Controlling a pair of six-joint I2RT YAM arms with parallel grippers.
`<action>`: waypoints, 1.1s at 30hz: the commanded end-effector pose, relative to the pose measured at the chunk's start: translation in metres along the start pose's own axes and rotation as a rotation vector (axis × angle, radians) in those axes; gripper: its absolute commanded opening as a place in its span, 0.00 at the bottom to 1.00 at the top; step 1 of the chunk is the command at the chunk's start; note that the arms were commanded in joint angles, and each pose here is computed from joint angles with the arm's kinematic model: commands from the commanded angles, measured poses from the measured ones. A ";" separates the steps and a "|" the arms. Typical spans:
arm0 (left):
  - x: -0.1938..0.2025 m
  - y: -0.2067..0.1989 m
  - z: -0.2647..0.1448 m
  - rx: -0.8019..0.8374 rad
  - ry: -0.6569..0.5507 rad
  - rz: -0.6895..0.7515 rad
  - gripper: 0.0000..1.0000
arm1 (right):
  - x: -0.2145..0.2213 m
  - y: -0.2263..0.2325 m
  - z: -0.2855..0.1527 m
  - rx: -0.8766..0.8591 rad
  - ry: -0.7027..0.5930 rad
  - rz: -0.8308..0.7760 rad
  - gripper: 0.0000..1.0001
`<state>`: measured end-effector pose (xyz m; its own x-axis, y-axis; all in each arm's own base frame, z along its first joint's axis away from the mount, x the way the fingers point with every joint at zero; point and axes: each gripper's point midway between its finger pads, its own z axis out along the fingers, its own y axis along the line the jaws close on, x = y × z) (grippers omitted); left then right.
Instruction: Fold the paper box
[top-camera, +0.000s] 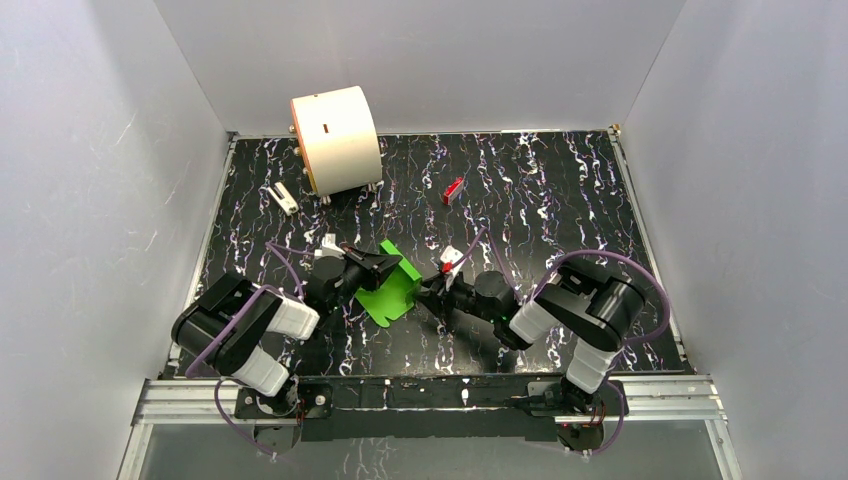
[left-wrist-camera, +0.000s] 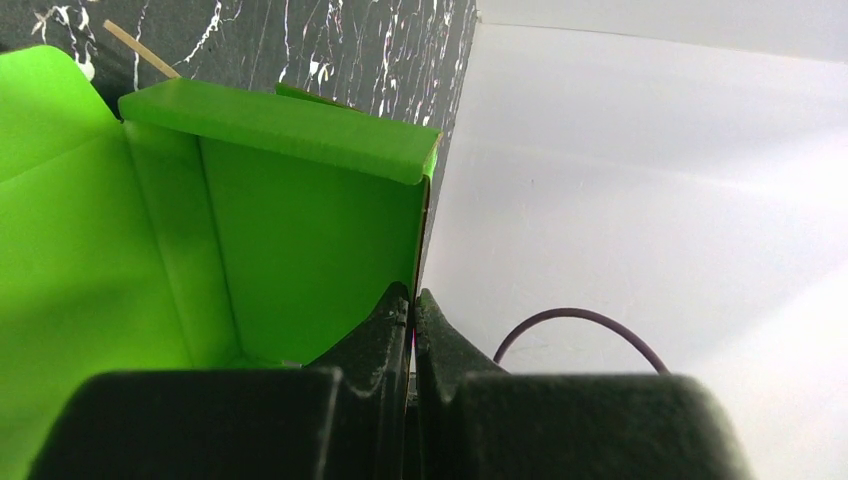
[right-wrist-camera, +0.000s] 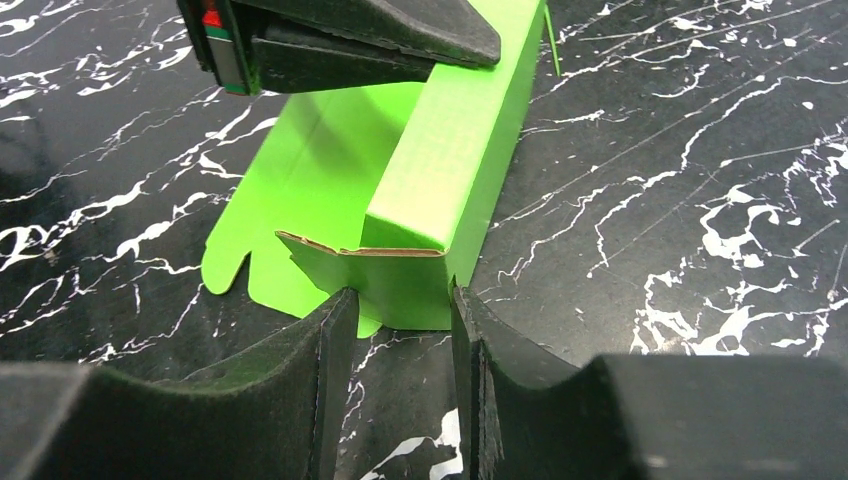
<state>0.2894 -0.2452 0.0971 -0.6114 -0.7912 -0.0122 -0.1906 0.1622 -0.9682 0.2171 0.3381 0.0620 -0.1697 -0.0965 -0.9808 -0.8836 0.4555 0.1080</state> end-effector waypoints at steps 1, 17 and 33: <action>0.020 0.000 -0.006 0.012 0.055 -0.012 0.00 | -0.043 -0.021 0.011 0.118 -0.160 -0.048 0.48; 0.034 0.013 -0.017 -0.018 0.056 -0.073 0.00 | -0.056 -0.044 0.011 0.271 -0.231 -0.023 0.47; 0.045 0.014 -0.023 -0.020 0.073 -0.085 0.00 | -0.050 -0.056 0.011 0.343 -0.240 -0.028 0.37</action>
<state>0.2607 -0.2577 0.0925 -0.5887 -0.8041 0.0831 -0.2495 0.0830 -0.9648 0.2622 0.3223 0.0592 -0.1224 -0.0435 -0.9915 -0.7173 0.6944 0.0581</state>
